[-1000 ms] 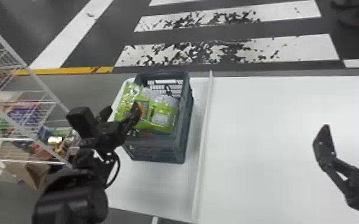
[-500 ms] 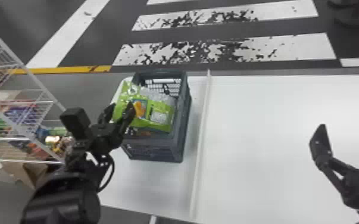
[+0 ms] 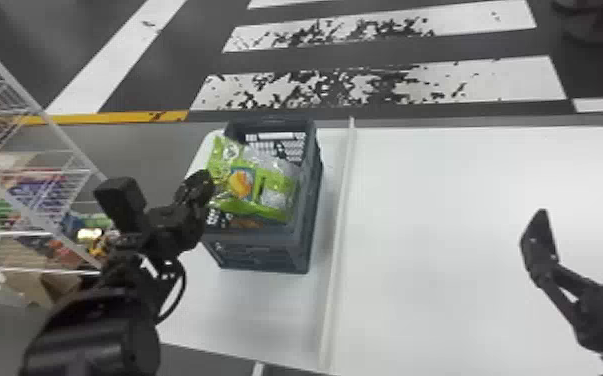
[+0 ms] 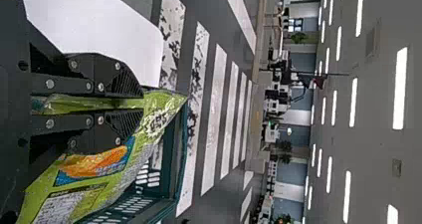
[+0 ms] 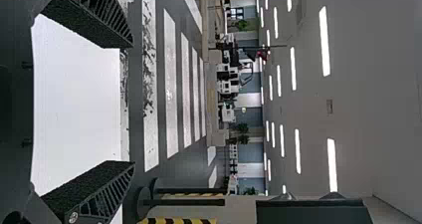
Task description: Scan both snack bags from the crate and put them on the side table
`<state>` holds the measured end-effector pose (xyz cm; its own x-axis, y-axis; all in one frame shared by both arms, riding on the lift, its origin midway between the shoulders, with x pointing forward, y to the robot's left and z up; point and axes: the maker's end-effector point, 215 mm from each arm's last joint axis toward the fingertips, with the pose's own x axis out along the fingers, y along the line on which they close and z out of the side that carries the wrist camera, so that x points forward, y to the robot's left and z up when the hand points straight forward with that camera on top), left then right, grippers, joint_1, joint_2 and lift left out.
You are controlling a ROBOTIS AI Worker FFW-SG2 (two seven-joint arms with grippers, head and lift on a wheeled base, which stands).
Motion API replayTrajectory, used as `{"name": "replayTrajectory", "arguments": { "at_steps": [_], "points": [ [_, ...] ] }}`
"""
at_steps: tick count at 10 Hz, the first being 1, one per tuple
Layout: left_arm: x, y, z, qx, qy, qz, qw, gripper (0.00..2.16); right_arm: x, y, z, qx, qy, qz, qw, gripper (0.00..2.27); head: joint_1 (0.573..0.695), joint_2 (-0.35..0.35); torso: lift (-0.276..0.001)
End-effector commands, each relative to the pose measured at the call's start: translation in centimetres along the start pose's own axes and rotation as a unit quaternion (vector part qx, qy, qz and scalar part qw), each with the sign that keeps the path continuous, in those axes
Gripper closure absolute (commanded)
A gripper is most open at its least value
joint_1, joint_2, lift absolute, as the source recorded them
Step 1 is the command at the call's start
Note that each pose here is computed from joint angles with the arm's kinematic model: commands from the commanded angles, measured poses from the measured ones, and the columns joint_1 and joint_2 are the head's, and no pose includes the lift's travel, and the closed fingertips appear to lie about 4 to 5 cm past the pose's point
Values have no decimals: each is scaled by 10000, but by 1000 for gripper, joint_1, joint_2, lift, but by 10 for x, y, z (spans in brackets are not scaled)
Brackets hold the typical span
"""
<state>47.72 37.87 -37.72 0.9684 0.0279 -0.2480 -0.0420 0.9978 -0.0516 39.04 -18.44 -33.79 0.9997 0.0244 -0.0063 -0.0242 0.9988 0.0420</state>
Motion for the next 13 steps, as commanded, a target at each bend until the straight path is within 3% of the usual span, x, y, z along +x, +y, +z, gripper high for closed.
{"name": "replayTrajectory", "arguments": {
  "at_steps": [1, 2, 3, 5, 6, 9, 11, 12, 13],
  "points": [
    [2, 0, -3, 43, 72, 38, 10000, 1882, 0, 0, 1, 7, -14, 1, 10000, 87, 695, 249, -87],
    [2, 1, -12, 53, 228, 126, 9996, 2135, 0, 0, 1, 7, -14, 1, 10000, 87, 695, 247, -87],
    [2, 3, -9, 183, 211, 178, 9995, 2135, 0, 0, 1, 13, -15, -3, 10000, 87, 695, 251, -87],
    [-1, 10, 5, 207, 73, 321, 9992, 2135, 0, 0, 1, 1, -3, -2, 10000, 87, 695, 252, -87],
    [-1, 11, 18, 77, -62, 358, 9993, 2135, 0, 0, -1, -1, 12, -3, 10000, 87, 695, 258, -87],
    [-5, 6, 73, 56, -561, 454, 9974, 2135, 0, 6, -3, -34, 49, 46, 10000, 87, 695, 266, -87],
    [-7, -1, 82, 73, -592, 370, 9975, 2138, 0, 7, -3, -31, 48, 49, 10000, 87, 695, 264, -87],
    [-7, 0, 80, 62, -580, 400, 9975, 1889, 0, 7, -3, -30, 51, 52, 10000, 87, 695, 259, -87],
    [-7, 12, 65, 38, -437, 667, 9968, 940, 0, 6, -4, -32, 50, 44, 10000, 87, 695, 259, -87]
  ]
}}
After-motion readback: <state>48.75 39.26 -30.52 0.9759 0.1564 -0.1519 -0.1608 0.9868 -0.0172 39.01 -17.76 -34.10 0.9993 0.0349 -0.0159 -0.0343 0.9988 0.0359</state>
